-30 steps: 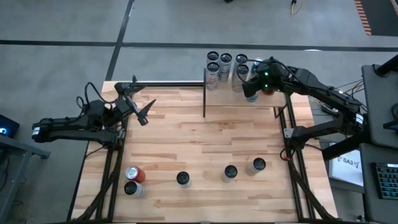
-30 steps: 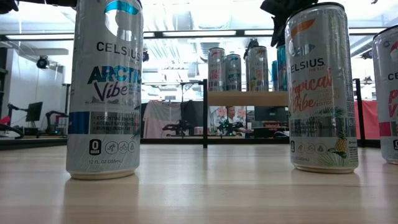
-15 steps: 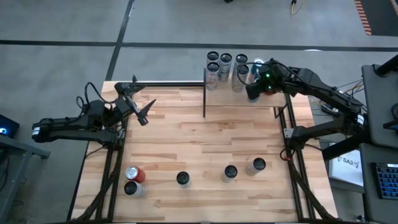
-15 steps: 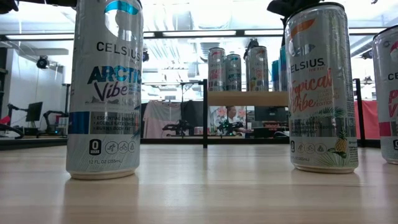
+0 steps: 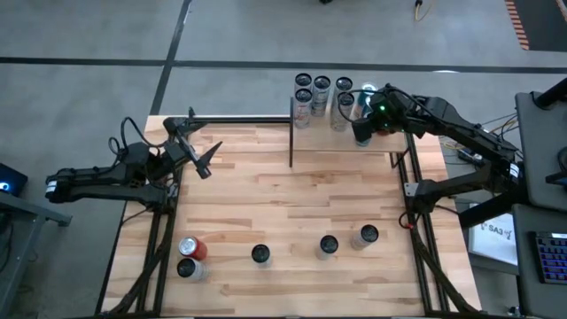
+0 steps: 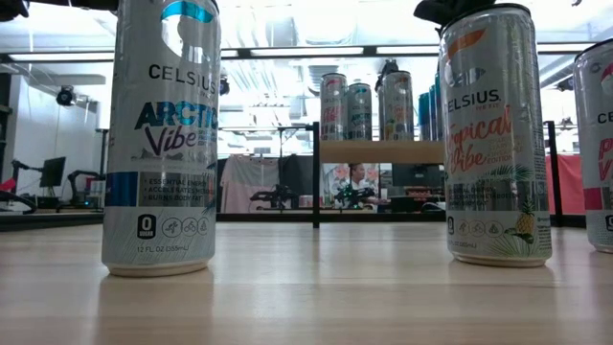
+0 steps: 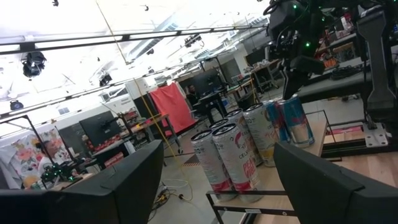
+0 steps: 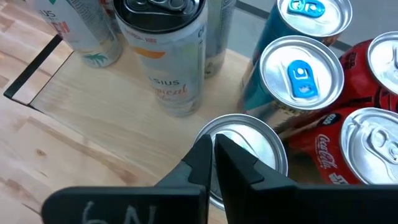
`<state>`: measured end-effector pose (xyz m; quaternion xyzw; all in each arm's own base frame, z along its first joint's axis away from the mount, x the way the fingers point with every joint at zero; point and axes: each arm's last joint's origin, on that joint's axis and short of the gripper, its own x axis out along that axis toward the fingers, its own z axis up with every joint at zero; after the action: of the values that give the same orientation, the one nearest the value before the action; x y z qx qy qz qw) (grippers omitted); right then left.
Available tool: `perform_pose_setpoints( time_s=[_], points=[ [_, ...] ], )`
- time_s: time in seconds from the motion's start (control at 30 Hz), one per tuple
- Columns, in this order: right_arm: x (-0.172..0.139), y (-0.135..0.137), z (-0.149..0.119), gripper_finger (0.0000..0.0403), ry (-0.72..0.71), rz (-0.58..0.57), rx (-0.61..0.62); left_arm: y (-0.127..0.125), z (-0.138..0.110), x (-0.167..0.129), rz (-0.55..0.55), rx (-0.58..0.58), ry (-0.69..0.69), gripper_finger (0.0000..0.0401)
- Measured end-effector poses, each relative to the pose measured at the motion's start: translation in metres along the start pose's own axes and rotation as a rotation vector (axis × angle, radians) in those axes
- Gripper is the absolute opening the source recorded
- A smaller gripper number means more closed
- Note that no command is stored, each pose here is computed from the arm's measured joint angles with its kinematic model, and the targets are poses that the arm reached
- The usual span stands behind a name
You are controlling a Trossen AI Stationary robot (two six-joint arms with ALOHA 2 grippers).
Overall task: Place canned beverage on shelf
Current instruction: Put the blue soda can on the shelf aligned with the other blue soda cans, then adjust the blue soda cans on the shelf
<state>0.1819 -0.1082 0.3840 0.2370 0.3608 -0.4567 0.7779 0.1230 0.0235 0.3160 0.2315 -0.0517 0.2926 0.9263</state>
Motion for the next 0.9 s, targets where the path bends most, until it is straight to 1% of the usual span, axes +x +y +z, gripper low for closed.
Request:
perform_pose_setpoints(
  time_s=[0.4, 0.63, 0.8, 0.9],
  points=[
    [0.001, -0.001, 0.0, 0.0013, -0.01, -0.038, -0.015, 0.0, 0.0, 0.0, 0.001, -0.007, 0.0, 0.0288],
    [0.001, 0.001, 0.003, 0.0013, -0.043, -0.03, -0.02, 0.0, 0.0, 0.0, 0.0, -0.003, 0.001, 0.0288],
    [-0.007, 0.001, 0.01, 0.0013, -0.103, -0.016, -0.006, -0.004, -0.005, 0.002, -0.011, 0.053, 0.018, 0.0288],
    [-0.012, 0.001, 0.012, 0.0013, -0.121, -0.014, -0.014, -0.005, -0.004, 0.004, -0.003, 0.089, 0.005, 0.0288]
  ],
)
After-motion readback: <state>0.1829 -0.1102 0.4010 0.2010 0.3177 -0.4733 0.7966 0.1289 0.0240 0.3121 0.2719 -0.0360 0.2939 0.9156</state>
